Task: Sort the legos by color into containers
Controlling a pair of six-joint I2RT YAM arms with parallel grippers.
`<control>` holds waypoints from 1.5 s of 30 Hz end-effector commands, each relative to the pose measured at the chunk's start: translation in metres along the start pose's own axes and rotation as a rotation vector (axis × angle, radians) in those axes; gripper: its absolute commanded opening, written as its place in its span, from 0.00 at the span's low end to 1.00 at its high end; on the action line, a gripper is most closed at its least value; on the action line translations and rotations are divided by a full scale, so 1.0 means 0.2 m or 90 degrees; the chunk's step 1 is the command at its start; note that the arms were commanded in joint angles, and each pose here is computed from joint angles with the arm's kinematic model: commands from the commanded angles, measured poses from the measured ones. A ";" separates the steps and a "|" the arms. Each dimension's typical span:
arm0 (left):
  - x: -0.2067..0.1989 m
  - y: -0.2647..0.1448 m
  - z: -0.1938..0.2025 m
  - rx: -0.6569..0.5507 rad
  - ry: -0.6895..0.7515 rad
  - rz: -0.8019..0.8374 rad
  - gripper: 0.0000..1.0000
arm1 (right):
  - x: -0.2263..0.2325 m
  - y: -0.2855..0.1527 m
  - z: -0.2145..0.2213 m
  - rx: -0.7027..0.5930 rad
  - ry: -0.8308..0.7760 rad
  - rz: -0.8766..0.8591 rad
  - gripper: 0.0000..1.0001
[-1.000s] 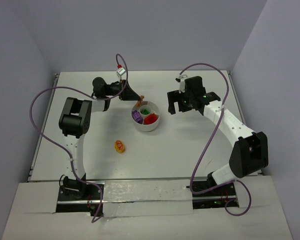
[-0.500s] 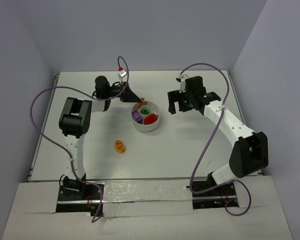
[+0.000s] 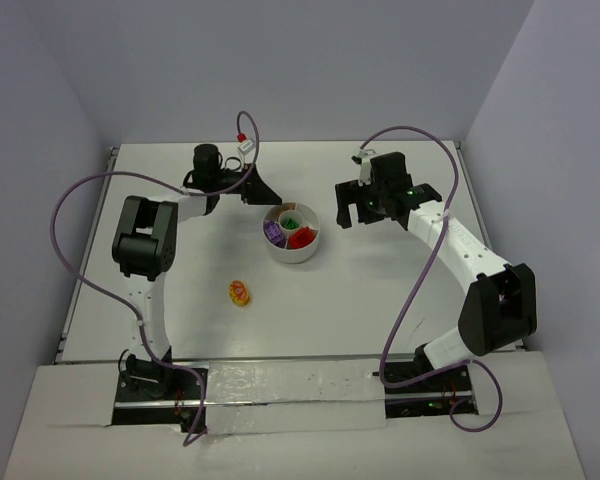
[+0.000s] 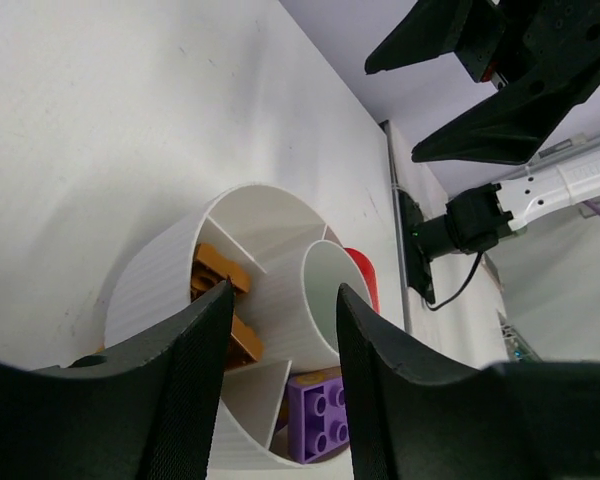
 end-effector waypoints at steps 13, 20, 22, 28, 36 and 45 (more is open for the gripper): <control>-0.35 -0.37 -0.54 -0.050 0.232 -0.177 0.50 | 0.18 -0.16 -0.11 -0.098 -0.112 -0.035 0.99; -0.65 -0.81 -0.45 -0.066 0.233 -0.447 0.57 | 0.69 -0.20 0.16 -0.107 -0.328 -0.112 0.99; -0.70 -0.90 -0.38 -0.068 0.195 -0.490 0.58 | 0.83 -0.21 0.27 -0.088 -0.368 -0.148 0.99; -0.93 -1.16 -0.25 -0.112 0.138 -0.644 0.64 | 1.15 -0.06 0.54 0.021 -0.367 -0.171 1.00; -1.05 -1.23 -0.22 -0.147 0.122 -0.730 0.87 | 1.35 0.21 0.68 0.143 -0.310 -0.115 1.00; -1.06 -1.22 -0.20 -0.168 0.119 -0.731 0.88 | 1.35 0.45 0.72 0.209 -0.269 -0.050 1.00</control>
Point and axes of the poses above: each gripper's point midway between its finger pads, its own y axis out along the fingers, its own x axis along the line the jaws close on, z = x × y, the point moved 10 cm from there along -y, back along the fingers, and after that the axes turned 15 degrees about y, right-handed, at the moved point
